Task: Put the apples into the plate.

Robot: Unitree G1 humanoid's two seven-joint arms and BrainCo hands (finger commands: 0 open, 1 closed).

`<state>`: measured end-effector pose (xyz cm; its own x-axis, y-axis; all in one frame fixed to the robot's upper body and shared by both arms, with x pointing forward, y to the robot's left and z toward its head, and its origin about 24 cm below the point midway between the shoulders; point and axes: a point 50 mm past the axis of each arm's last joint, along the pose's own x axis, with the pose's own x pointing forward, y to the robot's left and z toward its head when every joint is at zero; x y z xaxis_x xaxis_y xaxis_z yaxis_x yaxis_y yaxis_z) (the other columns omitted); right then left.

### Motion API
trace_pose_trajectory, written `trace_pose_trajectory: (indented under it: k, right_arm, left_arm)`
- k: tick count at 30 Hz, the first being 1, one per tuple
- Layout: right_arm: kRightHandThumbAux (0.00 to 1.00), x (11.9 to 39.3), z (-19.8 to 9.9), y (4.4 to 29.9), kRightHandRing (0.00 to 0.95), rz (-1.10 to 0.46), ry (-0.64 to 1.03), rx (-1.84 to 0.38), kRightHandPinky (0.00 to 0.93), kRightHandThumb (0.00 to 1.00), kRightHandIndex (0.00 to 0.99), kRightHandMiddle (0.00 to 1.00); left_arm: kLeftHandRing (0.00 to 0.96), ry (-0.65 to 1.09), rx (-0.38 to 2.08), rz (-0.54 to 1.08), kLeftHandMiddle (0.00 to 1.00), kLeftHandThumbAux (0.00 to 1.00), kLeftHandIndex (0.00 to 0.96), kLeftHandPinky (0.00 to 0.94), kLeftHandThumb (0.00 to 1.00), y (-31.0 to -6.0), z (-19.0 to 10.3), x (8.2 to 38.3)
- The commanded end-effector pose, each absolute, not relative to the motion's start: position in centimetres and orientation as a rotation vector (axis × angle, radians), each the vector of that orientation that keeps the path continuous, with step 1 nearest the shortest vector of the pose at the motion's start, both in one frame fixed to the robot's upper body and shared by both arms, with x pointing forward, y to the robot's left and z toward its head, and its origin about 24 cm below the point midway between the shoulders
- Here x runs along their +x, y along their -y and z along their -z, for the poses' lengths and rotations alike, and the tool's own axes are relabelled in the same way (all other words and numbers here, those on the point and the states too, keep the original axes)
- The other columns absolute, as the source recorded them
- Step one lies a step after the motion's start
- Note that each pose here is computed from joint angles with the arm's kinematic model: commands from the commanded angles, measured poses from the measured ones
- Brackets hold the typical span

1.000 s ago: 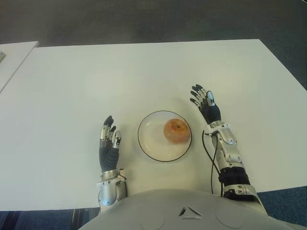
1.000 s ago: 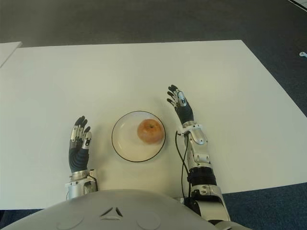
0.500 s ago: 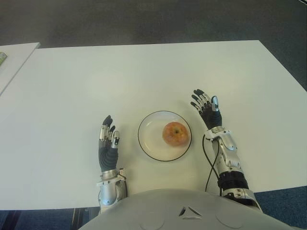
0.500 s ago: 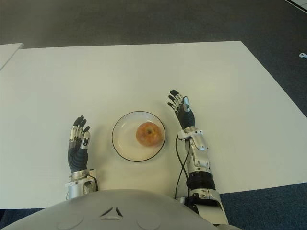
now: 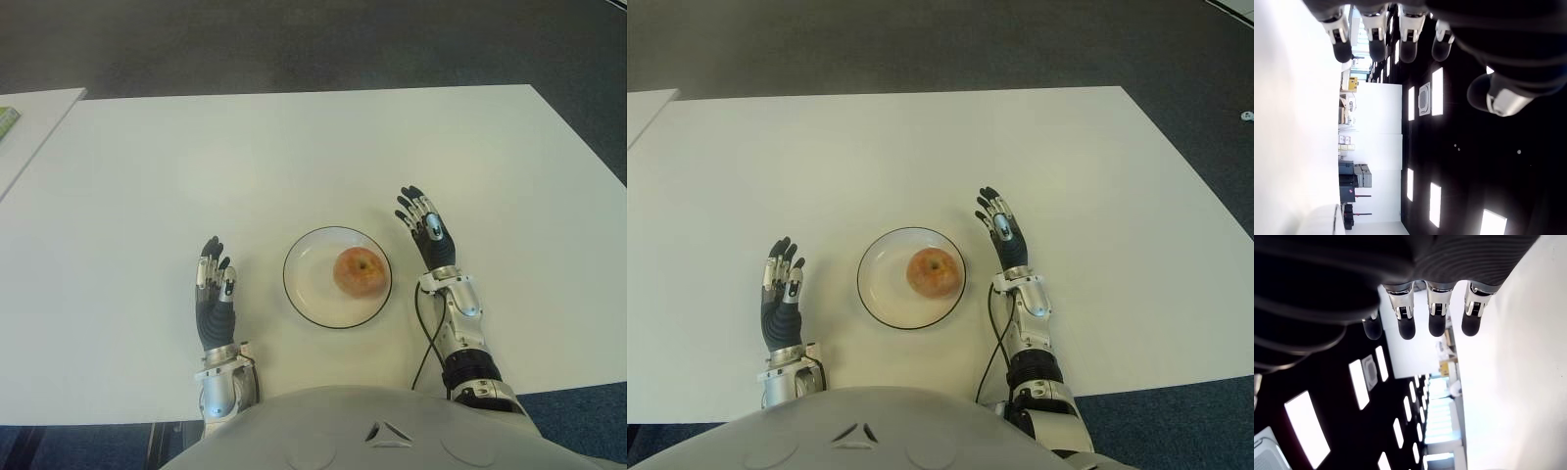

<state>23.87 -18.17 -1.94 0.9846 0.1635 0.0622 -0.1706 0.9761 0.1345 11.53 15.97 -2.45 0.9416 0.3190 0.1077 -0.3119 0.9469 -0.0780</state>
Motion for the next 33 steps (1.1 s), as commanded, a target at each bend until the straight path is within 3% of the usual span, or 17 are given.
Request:
trace_pose_trajectory:
  k: [1, 14, 20, 28, 33]
  right_arm:
    - [0.383, 21.3, 5.2, 17.6, 0.029, -0.111, -0.089, 0.193, 0.046, 0.153, 0.068, 0.071]
    - [0.431, 21.1, 5.8, 17.0, 0.076, -0.054, -0.121, 0.275, 0.100, 0.229, 0.069, 0.112]
    - [0.438, 20.9, 5.9, 16.7, 0.095, -0.055, -0.120, 0.294, 0.114, 0.259, 0.075, 0.126]
    - [0.451, 20.6, 5.8, 16.7, 0.098, -0.055, -0.111, 0.295, 0.099, 0.266, 0.064, 0.130]
    - [0.442, 20.4, 5.8, 16.5, 0.083, -0.044, -0.117, 0.298, 0.062, 0.262, 0.047, 0.121]
  left_arm:
    - [0.000, -0.045, -0.146, -0.321, 0.000, 0.390, 0.037, 0.000, 0.126, -13.9, 5.1, 12.0]
    - [0.034, 0.030, -0.057, -0.319, 0.048, 0.450, 0.064, 0.054, 0.117, -12.7, 2.4, 12.2]
    - [0.090, 0.076, 0.011, -0.327, 0.111, 0.472, 0.162, 0.090, 0.112, -11.7, 1.1, 13.2]
    - [0.042, 0.017, -0.073, -0.278, 0.069, 0.480, 0.128, 0.010, 0.104, -11.7, 0.9, 12.3]
    - [0.030, 0.019, -0.093, -0.270, 0.062, 0.499, 0.131, 0.009, 0.104, -11.7, 0.6, 12.2]
